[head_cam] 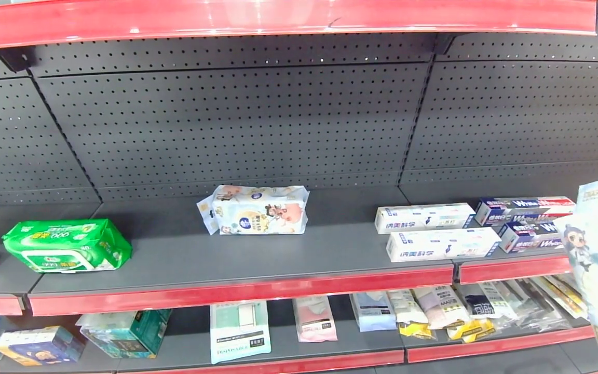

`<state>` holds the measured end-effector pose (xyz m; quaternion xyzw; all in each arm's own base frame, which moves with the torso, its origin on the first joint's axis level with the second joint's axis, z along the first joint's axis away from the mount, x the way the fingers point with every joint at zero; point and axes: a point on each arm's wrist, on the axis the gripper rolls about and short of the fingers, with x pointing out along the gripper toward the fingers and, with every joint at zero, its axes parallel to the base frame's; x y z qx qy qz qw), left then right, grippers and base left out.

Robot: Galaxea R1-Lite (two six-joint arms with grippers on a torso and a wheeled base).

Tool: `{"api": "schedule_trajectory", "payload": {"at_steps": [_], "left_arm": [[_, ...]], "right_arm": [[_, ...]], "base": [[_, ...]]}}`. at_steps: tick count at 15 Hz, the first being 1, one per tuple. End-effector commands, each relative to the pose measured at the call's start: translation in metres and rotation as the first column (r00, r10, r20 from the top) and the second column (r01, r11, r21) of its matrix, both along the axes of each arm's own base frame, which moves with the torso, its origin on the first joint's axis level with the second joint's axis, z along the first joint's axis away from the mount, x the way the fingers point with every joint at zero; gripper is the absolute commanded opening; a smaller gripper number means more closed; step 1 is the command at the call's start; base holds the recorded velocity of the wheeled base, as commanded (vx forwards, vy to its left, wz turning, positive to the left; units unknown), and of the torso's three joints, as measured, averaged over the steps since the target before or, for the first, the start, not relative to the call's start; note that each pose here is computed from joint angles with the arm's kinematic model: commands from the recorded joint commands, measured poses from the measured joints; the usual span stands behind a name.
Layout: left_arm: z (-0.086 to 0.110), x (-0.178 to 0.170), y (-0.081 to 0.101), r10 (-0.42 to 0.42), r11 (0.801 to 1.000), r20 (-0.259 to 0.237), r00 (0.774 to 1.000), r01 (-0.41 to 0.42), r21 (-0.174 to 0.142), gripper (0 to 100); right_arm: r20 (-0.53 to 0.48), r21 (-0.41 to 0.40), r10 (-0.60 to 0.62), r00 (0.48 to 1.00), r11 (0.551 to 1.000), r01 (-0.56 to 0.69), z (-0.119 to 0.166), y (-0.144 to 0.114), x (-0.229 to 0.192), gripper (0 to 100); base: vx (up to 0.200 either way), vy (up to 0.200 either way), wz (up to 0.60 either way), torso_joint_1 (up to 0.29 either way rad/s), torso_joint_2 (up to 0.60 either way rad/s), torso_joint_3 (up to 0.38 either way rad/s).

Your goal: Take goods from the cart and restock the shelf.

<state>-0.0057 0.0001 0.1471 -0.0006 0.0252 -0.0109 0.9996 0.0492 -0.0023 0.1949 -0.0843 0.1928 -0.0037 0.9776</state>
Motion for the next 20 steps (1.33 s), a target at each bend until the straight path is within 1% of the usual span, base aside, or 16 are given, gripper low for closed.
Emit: {"api": "schedule_trajectory", "payload": {"at_steps": [1, 2, 4, 6, 7, 8, 9, 10, 12, 13, 14, 15, 16, 17, 18, 20], "left_arm": [[0.035, 0.085, 0.000, 0.037, 0.999, -0.270, 0.962, -0.040, -0.006, 100], [0.028, 0.104, 0.000, 0.027, 1.000, -0.298, 0.954, -0.028, 0.002, 100], [0.022, 0.149, 0.002, 0.031, 0.999, -0.335, 0.942, -0.016, 0.048, 100], [0.017, 0.190, 0.008, -0.032, 0.998, -0.331, 0.943, 0.050, 0.048, 100], [0.007, 0.221, 0.015, -0.111, 0.981, -0.331, 0.937, 0.156, 0.112, 100], [0.002, 0.233, 0.019, -0.143, 0.970, -0.341, 0.929, 0.201, 0.140, 100], [-0.002, 0.253, 0.022, -0.246, 0.938, -0.347, 0.905, 0.312, 0.149, 100], [-0.004, 0.268, 0.021, -0.301, 0.921, -0.351, 0.887, 0.366, 0.134, 100], [-0.007, 0.296, 0.021, -0.336, 0.894, -0.371, 0.866, 0.417, 0.162, 100], [-0.008, 0.326, 0.023, -0.404, 0.846, -0.370, 0.837, 0.496, 0.198, 100], [-0.009, 0.348, 0.022, -0.473, 0.793, -0.366, 0.801, 0.569, 0.220, 100], [-0.010, 0.355, 0.021, -0.497, 0.771, -0.371, 0.785, 0.595, 0.227, 100], [-0.013, 0.371, 0.013, -0.565, 0.707, -0.403, 0.720, 0.674, 0.213, 100], [-0.016, 0.378, 0.008, -0.603, 0.669, -0.421, 0.677, 0.717, 0.194, 100], [-0.019, 0.384, 0.006, -0.621, 0.647, -0.432, 0.654, 0.739, 0.188, 100], [-0.034, 0.412, 0.002, -0.666, 0.575, -0.438, 0.604, 0.790, 0.213, 100]], "right_arm": [[0.023, -0.008, -0.025, 0.999, 1.000, 0.026, 0.000, -0.001, -0.007, 0], [-0.001, -0.005, -0.026, 1.000, 1.000, 0.026, -0.007, -0.001, -0.006, 0], [-0.016, -0.004, -0.019, 1.000, 1.000, 0.019, -0.013, 0.000, -0.006, 0], [-0.019, -0.003, -0.020, 1.000, 1.000, 0.020, -0.015, 0.000, -0.008, 0], [0.000, -0.005, -0.025, 1.000, 1.000, 0.025, -0.015, 0.000, -0.012, 0], [0.005, -0.008, -0.027, 1.000, 1.000, 0.027, -0.015, 0.000, -0.014, 0], [0.019, -0.013, -0.032, 0.999, 0.999, 0.032, -0.016, 0.000, -0.018, 0], [0.020, -0.015, -0.032, 0.999, 0.999, 0.033, -0.017, 0.000, -0.018, 0], [0.019, -0.036, -0.032, 0.999, 0.999, 0.033, -0.018, 0.000, -0.020, 0], [0.013, -0.064, -0.025, 1.000, 0.998, 0.026, -0.019, 0.000, -0.020, 0], [0.002, -0.080, -0.021, 1.000, 0.997, 0.021, -0.021, 0.000, -0.019, 0], [-0.003, -0.085, -0.020, 1.000, 0.996, 0.020, -0.022, 0.000, -0.018, 0], [-0.013, -0.107, -0.036, 0.999, 0.994, 0.034, -0.025, -0.001, -0.018, 0], [-0.017, -0.120, -0.044, 0.999, 0.992, 0.042, -0.025, -0.001, -0.018, 0], [-0.021, -0.127, -0.045, 0.999, 0.991, 0.042, -0.026, -0.001, -0.018, 0], [-0.047, -0.131, -0.044, 0.998, 0.991, 0.038, -0.025, -0.002, -0.012, 0]], "base": [[0.000, 0.000, 0.00, 0.000, 0.00, 0.000], [0.000, 0.000, 0.00, 0.000, 0.00, 0.000], [0.000, 0.000, 0.00, 0.000, 0.00, 0.000], [0.000, 0.000, 0.00, 0.000, 0.00, 0.000], [0.000, 0.000, 0.00, 0.000, 0.00, 0.000], [0.000, 0.000, 0.00, 0.000, 0.00, 0.000], [0.000, 0.000, 0.00, 0.000, 0.00, 0.000], [0.000, 0.000, 0.00, 0.000, 0.00, 0.000], [0.000, 0.000, 0.00, 0.000, 0.00, 0.000], [0.000, 0.000, 0.00, 0.000, 0.00, 0.000], [0.000, 0.000, 0.00, 0.000, 0.00, 0.000], [0.000, 0.000, 0.00, 0.000, 0.00, 0.000], [0.000, 0.000, 0.00, 0.000, 0.00, 0.000], [0.000, 0.000, 0.00, 0.000, 0.00, 0.000], [0.000, 0.000, 0.00, 0.000, 0.00, 0.000], [0.000, 0.000, 0.00, 0.000, 0.00, 0.000]]}}
